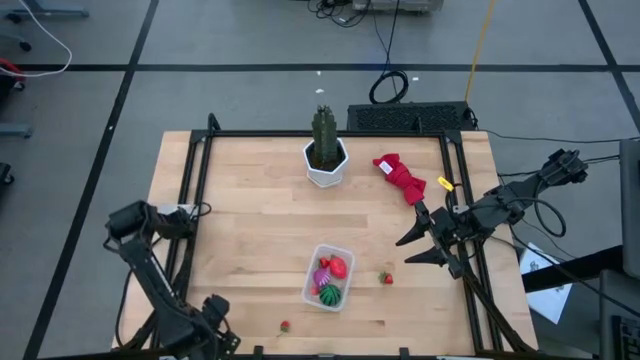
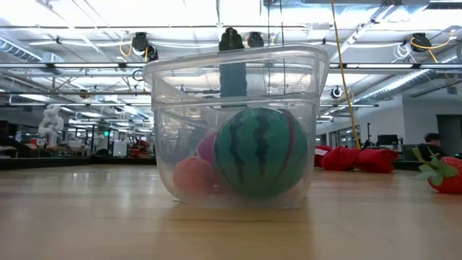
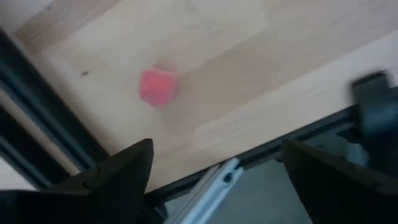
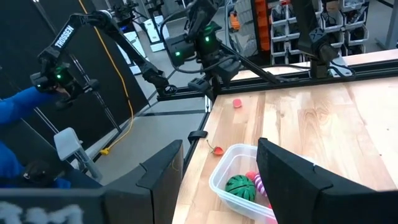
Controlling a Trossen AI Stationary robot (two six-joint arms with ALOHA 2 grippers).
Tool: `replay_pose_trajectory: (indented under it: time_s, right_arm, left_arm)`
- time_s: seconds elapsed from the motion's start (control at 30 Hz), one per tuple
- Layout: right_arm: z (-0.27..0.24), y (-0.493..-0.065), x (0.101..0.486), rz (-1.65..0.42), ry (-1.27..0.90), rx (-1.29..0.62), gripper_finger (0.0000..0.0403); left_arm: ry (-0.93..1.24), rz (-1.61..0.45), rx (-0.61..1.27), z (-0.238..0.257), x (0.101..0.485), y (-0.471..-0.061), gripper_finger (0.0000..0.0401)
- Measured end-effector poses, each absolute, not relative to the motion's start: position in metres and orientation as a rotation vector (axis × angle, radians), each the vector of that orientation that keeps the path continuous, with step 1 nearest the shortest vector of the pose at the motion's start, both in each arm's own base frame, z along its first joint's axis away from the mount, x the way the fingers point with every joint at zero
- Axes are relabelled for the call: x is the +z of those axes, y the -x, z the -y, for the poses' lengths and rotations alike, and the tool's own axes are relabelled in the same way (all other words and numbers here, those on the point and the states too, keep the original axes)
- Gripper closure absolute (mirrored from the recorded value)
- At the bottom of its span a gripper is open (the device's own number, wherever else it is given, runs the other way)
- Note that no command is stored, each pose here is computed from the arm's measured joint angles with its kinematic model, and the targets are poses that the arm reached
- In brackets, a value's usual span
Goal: Pick and placing Produce into tupperware
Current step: Put the pink peach into the transparent bin
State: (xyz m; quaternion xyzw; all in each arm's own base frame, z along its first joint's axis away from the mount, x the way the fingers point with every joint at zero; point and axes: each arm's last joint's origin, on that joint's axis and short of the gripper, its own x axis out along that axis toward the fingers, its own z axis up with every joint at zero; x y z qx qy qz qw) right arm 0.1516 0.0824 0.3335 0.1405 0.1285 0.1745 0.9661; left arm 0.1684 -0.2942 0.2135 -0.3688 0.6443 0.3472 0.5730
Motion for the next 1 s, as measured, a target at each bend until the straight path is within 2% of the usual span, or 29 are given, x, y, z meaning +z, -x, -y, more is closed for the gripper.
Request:
replay_pose_trajectory:
  time_s: [0.5, 1.0]
  right_arm:
    - [-0.082, -0.152, 0.333, -0.260, -0.285, 0.353, 0.0206]
    - [-0.082, -0.152, 0.333, -0.260, -0.285, 0.353, 0.0206]
  left_arm:
    - [0.821, -1.520, 0.948, 0.284, 0.183, -0.158, 0.0043]
    - [0.795, -1.524, 0.967, 0.275, 0.165, -0.155, 0.0043]
